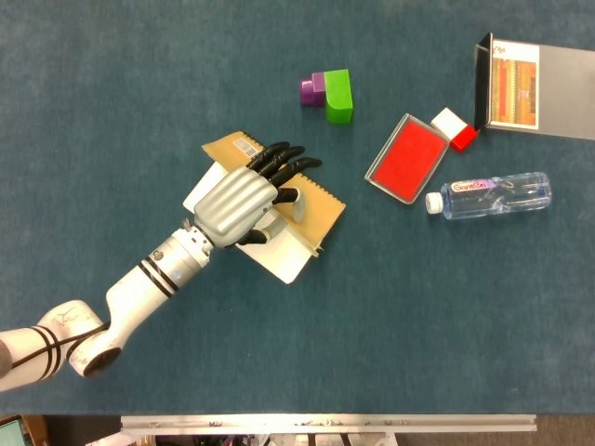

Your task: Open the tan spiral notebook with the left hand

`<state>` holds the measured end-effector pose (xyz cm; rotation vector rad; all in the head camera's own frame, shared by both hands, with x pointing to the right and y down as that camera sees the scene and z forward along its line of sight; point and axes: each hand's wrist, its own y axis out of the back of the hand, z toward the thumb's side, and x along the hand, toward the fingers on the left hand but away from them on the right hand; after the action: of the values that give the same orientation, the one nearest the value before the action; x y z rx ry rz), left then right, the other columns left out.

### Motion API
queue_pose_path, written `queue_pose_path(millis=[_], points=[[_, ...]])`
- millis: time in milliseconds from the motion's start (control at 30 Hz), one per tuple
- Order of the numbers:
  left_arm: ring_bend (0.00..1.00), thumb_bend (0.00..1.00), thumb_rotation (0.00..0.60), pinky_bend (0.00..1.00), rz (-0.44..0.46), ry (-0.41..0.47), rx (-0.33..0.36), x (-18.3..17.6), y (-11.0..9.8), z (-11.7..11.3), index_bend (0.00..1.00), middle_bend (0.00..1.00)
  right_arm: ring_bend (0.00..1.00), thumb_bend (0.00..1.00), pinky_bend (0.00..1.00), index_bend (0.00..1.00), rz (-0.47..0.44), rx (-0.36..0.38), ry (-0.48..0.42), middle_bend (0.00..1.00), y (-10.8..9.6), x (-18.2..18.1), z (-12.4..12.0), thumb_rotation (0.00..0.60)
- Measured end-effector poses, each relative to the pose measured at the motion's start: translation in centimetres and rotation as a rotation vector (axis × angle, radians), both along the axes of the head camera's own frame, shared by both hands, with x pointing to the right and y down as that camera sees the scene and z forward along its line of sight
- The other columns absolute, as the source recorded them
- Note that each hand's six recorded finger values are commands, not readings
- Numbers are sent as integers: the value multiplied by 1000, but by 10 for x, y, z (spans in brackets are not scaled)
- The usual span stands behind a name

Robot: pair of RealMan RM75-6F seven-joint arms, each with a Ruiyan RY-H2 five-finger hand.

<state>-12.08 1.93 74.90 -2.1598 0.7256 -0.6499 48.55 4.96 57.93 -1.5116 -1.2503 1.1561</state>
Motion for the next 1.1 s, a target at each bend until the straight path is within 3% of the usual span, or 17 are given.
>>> queue_pose_path(millis=[533,1100], points=[[19,469,600,0,-38,17,10,-24,7,-9,745,207,251,471,369,355,-9,-8,-8,349,-2,-2,4,600],[33,469,600,0,-139,-64,30,-125,16,-15,773,233,251,471,369,355,-38,-13,-17,349,-5,-15,6,600]])
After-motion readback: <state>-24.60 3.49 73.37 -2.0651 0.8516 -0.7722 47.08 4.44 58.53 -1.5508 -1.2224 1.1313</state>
